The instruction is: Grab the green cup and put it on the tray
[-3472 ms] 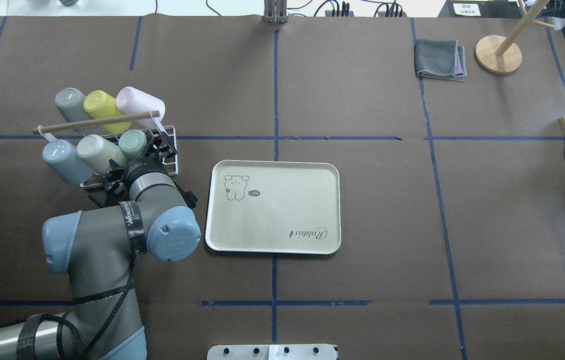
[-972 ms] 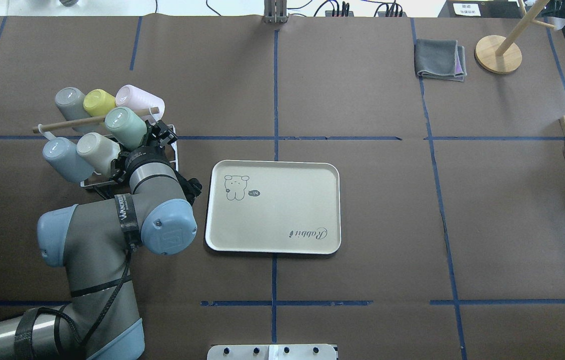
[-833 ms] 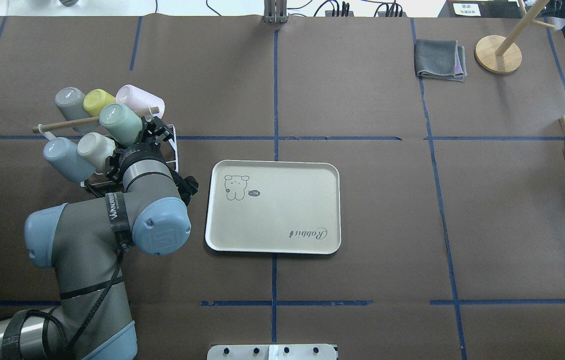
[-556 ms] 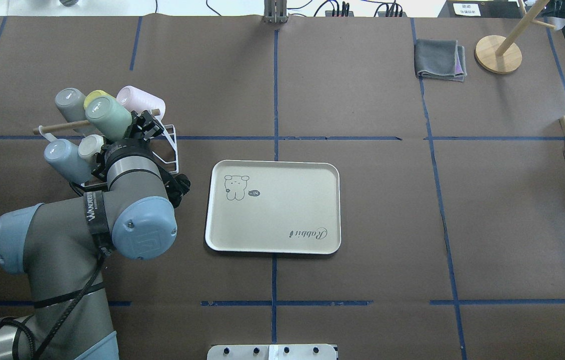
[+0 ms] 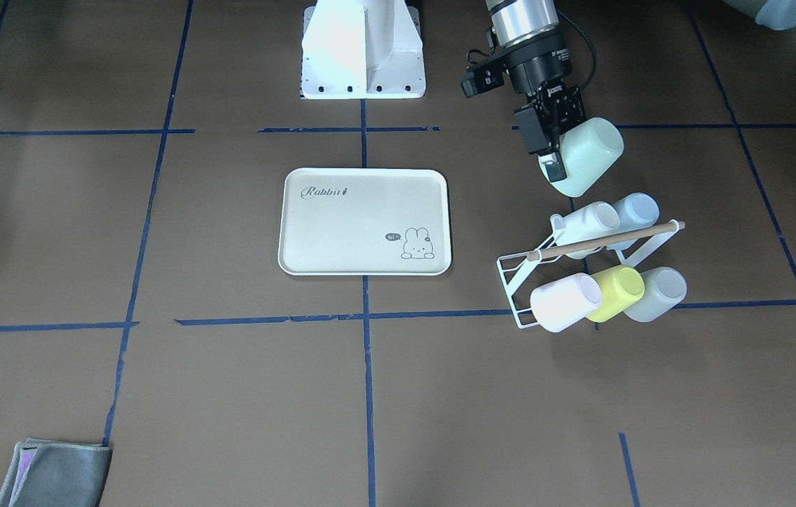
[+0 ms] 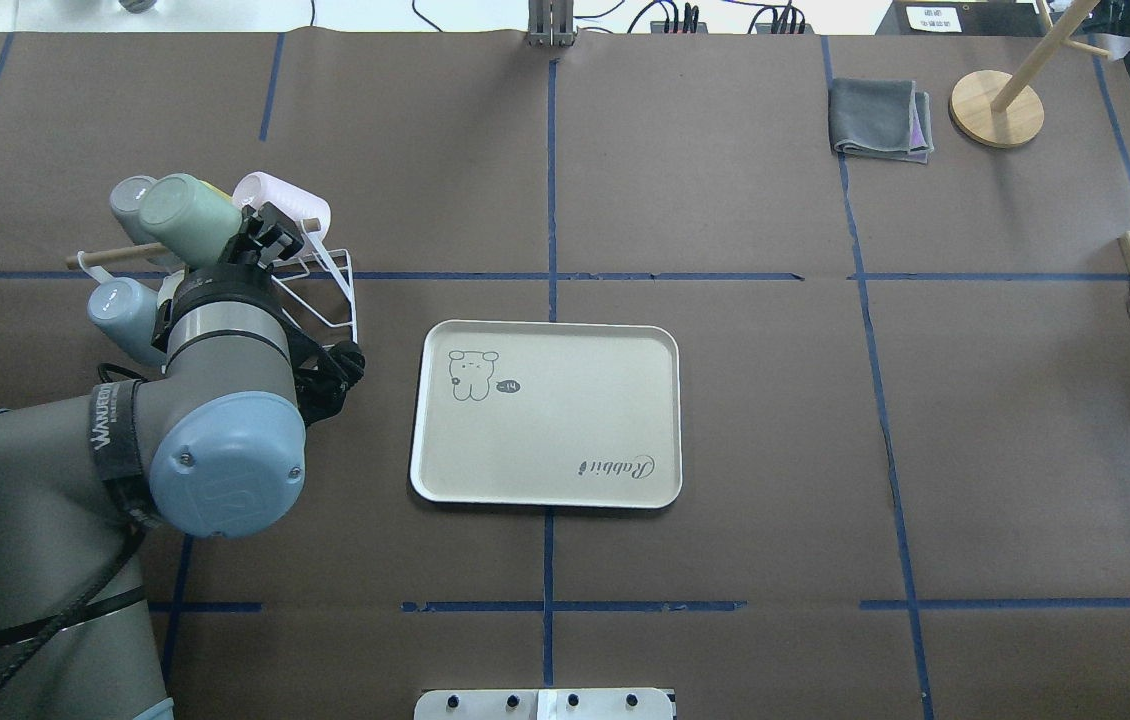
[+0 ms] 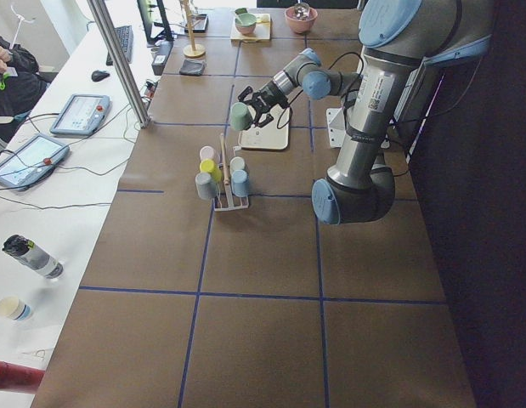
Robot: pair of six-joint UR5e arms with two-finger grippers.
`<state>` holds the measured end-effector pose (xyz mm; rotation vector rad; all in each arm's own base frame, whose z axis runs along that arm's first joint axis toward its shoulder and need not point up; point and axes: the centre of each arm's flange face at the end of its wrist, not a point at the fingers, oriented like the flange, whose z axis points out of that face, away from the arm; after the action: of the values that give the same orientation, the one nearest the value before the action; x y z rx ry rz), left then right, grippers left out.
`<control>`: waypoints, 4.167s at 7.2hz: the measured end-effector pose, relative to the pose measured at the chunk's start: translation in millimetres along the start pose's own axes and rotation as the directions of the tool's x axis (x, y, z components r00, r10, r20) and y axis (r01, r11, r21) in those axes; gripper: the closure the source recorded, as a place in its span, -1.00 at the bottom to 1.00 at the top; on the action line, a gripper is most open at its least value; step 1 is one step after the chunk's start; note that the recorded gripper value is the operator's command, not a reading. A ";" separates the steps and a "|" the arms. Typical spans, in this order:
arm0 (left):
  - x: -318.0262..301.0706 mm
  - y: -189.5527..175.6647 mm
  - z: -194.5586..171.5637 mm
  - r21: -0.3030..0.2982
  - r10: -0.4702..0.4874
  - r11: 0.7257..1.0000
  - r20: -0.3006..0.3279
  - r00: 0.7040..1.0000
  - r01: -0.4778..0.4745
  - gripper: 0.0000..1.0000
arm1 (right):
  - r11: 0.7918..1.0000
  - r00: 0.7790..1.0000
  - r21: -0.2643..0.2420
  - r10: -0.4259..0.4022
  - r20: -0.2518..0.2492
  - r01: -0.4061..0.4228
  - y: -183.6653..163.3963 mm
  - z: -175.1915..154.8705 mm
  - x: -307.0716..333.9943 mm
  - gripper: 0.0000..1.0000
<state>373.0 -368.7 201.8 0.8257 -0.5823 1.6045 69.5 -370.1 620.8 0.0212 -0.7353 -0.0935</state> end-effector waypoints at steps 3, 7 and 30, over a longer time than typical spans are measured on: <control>-14.4 15.2 -34.6 0.195 -0.470 0.853 -0.116 0.875 0.483 -0.58 | 1.000 1.000 -0.001 -0.001 -0.001 0.001 -0.1 0.7 0.1 -1.00; -39.3 12.0 -66.3 0.340 -0.835 0.277 -0.378 0.401 0.898 -0.56 | 1.000 1.000 -0.002 -0.001 0.000 0.001 -0.6 0.8 0.2 -1.00; 35.8 -231.5 68.4 0.268 -0.712 -0.411 -0.692 -0.123 0.871 -0.75 | 1.000 1.000 -0.003 0.001 0.001 -0.001 -3.0 1.8 1.4 -1.00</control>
<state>610.4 -352.9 256.3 1.1841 1.0193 0.1496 69.0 -373.1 622.9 0.0177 -0.7358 -0.0932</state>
